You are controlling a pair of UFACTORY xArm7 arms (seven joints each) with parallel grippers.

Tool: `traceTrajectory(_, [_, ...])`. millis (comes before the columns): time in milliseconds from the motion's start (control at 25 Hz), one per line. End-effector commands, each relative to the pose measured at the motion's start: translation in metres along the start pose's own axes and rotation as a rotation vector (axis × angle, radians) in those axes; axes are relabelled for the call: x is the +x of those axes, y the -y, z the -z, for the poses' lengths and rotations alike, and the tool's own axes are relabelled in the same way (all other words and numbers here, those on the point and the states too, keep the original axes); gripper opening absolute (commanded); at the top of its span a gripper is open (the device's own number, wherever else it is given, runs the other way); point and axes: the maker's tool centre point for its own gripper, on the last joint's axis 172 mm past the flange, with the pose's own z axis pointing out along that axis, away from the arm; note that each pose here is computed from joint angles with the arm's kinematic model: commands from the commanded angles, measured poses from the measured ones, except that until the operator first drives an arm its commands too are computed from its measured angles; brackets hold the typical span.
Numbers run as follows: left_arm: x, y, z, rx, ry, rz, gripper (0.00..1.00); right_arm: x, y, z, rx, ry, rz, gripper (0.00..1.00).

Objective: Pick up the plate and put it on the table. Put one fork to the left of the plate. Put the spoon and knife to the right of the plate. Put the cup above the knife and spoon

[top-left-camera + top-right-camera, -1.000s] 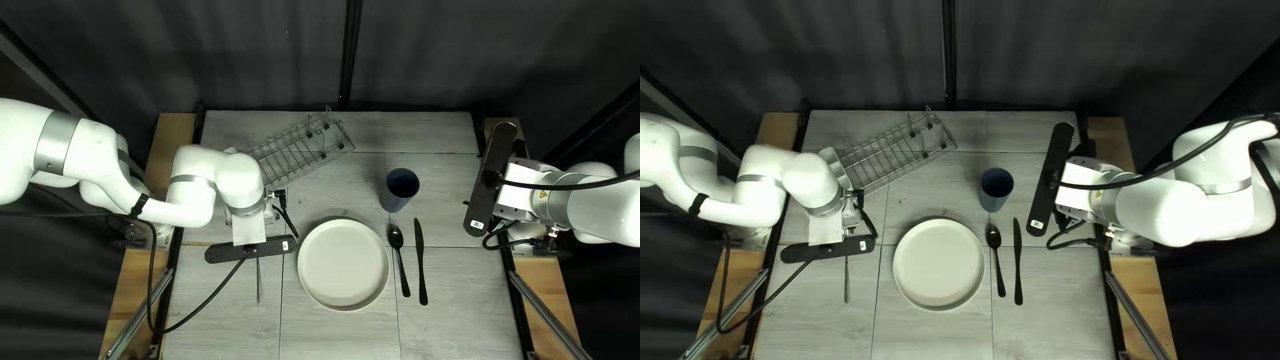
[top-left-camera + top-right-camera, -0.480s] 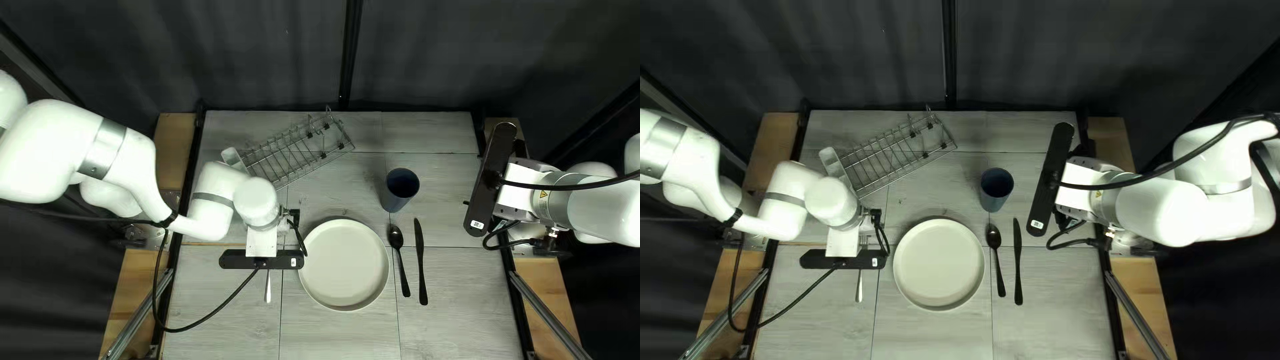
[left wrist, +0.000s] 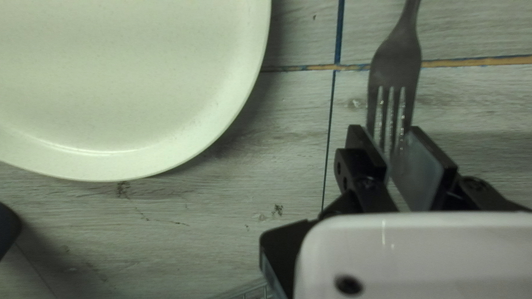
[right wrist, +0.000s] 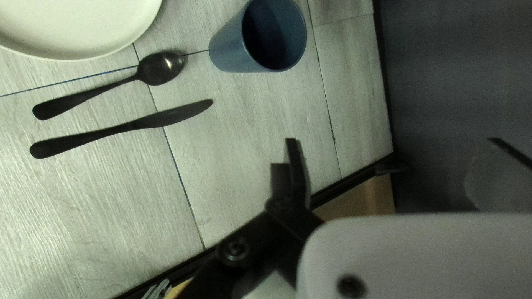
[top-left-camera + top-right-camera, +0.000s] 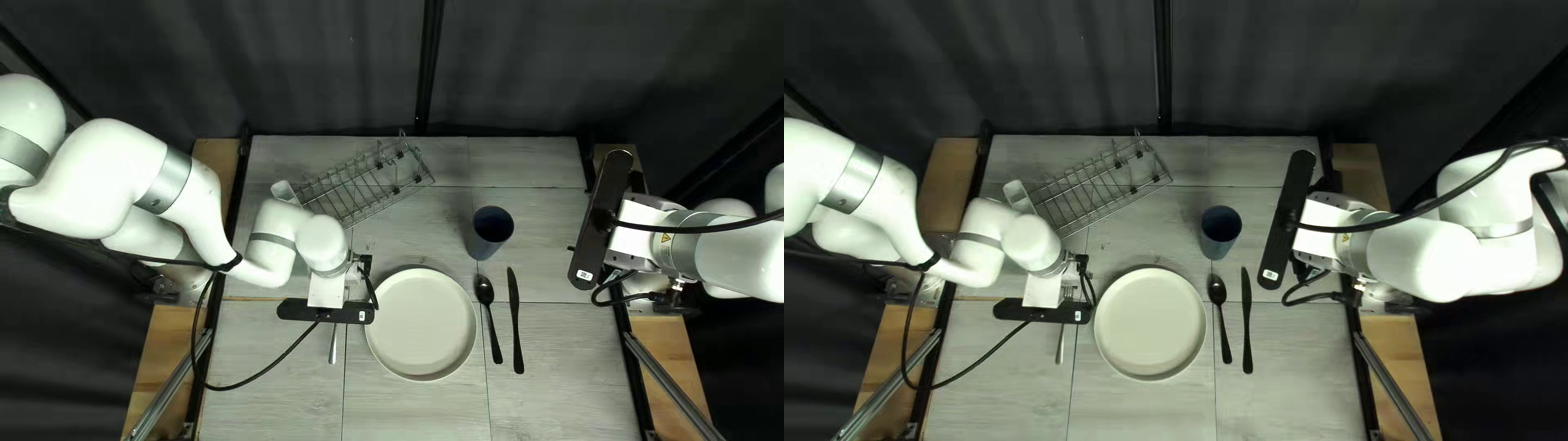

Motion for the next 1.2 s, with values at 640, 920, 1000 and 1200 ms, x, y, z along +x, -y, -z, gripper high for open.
traceTrajectory(640, [-0.019, -0.007, -0.022, 0.013, -0.02, -0.011, 0.95, 0.0, 0.0, 0.0, 0.0, 0.0, 0.0, 1.0])
traceTrajectory(920, [-0.027, -0.007, -0.016, 0.012, -0.029, 0.017, 1.0, 0.0, 0.0, 0.0, 0.0, 0.0, 0.0, 1.0])
traceTrajectory(1000, [-0.032, -0.007, -0.006, 0.016, -0.032, 0.06, 1.0, 0.0, 0.0, 0.0, 0.0, 0.0, 0.0, 1.0])
traceTrajectory(1200, [-0.036, -0.016, 0.039, 0.026, -0.063, 0.249, 1.0, 0.0, 0.0, 0.0, 0.0, 0.0, 0.0, 1.0])
